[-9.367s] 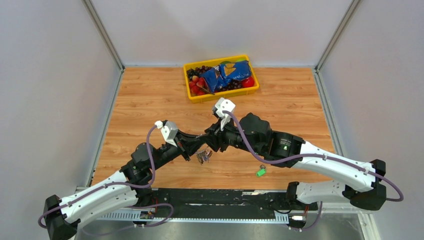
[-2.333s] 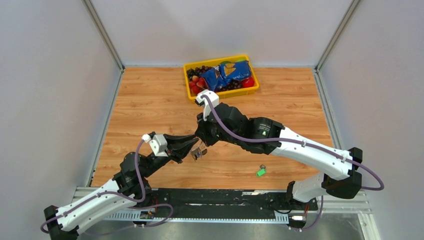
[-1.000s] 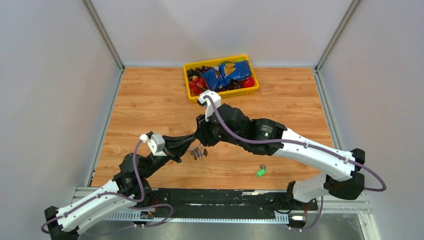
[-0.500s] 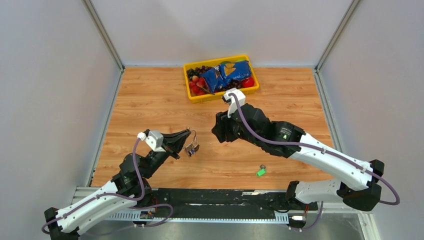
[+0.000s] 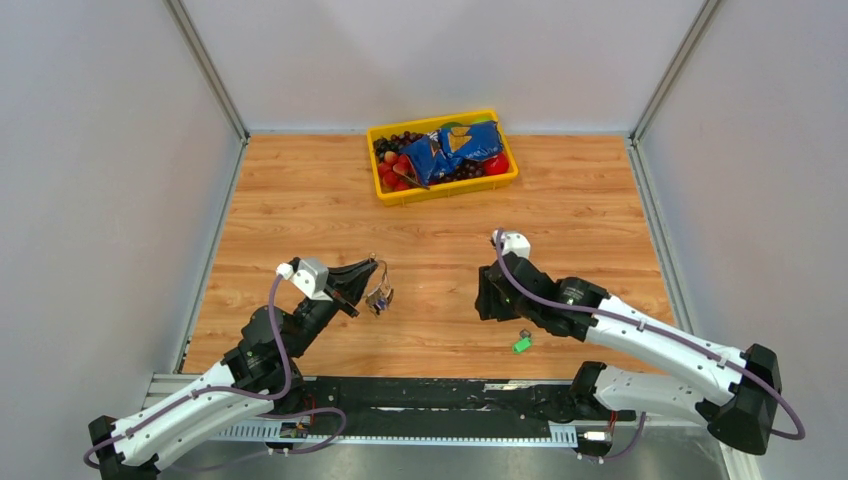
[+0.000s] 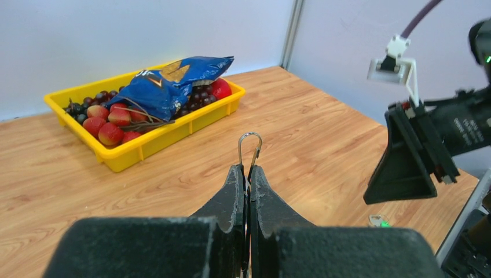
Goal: Put the keys on the keyring
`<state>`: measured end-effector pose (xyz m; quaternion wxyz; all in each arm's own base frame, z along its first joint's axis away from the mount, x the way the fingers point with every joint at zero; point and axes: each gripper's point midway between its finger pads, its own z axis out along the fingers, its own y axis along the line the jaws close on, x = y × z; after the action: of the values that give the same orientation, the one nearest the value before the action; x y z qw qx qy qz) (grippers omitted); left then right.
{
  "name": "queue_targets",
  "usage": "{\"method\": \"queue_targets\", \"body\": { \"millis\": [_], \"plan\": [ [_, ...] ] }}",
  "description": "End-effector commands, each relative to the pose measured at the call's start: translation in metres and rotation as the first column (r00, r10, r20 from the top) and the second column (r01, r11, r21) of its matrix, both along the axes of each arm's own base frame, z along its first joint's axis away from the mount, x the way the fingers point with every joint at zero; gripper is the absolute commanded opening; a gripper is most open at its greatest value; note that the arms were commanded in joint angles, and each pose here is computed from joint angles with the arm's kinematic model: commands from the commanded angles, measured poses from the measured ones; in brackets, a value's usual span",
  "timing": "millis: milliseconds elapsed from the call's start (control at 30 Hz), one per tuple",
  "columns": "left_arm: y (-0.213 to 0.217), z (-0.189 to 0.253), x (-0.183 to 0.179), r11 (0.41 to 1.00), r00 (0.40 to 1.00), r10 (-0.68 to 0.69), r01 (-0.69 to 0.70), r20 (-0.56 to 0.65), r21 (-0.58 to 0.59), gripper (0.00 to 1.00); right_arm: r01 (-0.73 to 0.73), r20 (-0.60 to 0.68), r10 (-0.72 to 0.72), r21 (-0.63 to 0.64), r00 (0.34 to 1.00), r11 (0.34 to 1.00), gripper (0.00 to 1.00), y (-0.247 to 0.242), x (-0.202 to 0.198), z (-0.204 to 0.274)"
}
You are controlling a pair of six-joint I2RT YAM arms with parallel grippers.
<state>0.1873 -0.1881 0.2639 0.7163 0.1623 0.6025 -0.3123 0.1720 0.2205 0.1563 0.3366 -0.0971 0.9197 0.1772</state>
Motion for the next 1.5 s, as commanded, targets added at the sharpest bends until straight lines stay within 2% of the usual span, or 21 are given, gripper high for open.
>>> {"method": "queue_targets", "body": {
  "millis": [0,233,433,833,1100,1467],
  "plan": [
    [0.002,0.021,-0.003,0.998,1.0,-0.007,0.008,0.028,-0.066,0.01,0.176,-0.108,-0.171,0.04,0.979,0.984,0.49,-0.027,-0.014,-0.03],
    [0.001,0.02,-0.003,0.998,1.0,-0.011,0.013,0.025,-0.063,0.0,0.31,-0.209,-0.309,-0.03,0.928,0.95,0.48,-0.059,-0.035,-0.081],
    [0.0,0.02,-0.004,0.998,1.0,-0.017,0.019,0.026,-0.059,0.0,0.44,-0.193,-0.447,-0.08,0.874,0.895,0.49,-0.089,-0.038,-0.097],
    [-0.001,0.02,-0.005,0.998,0.999,-0.025,0.027,0.026,-0.058,0.0,0.646,-0.194,-0.639,-0.034,0.745,0.763,0.47,-0.121,-0.044,-0.111],
    [-0.002,0.02,-0.004,0.998,0.999,-0.026,0.027,0.022,-0.056,0.0,0.727,-0.169,-0.719,-0.017,0.675,0.686,0.46,-0.134,-0.04,-0.113],
    [-0.004,0.018,-0.003,0.998,0.999,-0.029,0.03,0.018,-0.048,0.0,0.734,-0.143,-0.725,0.013,0.674,0.679,0.44,-0.132,-0.032,-0.12]
  ]
}}
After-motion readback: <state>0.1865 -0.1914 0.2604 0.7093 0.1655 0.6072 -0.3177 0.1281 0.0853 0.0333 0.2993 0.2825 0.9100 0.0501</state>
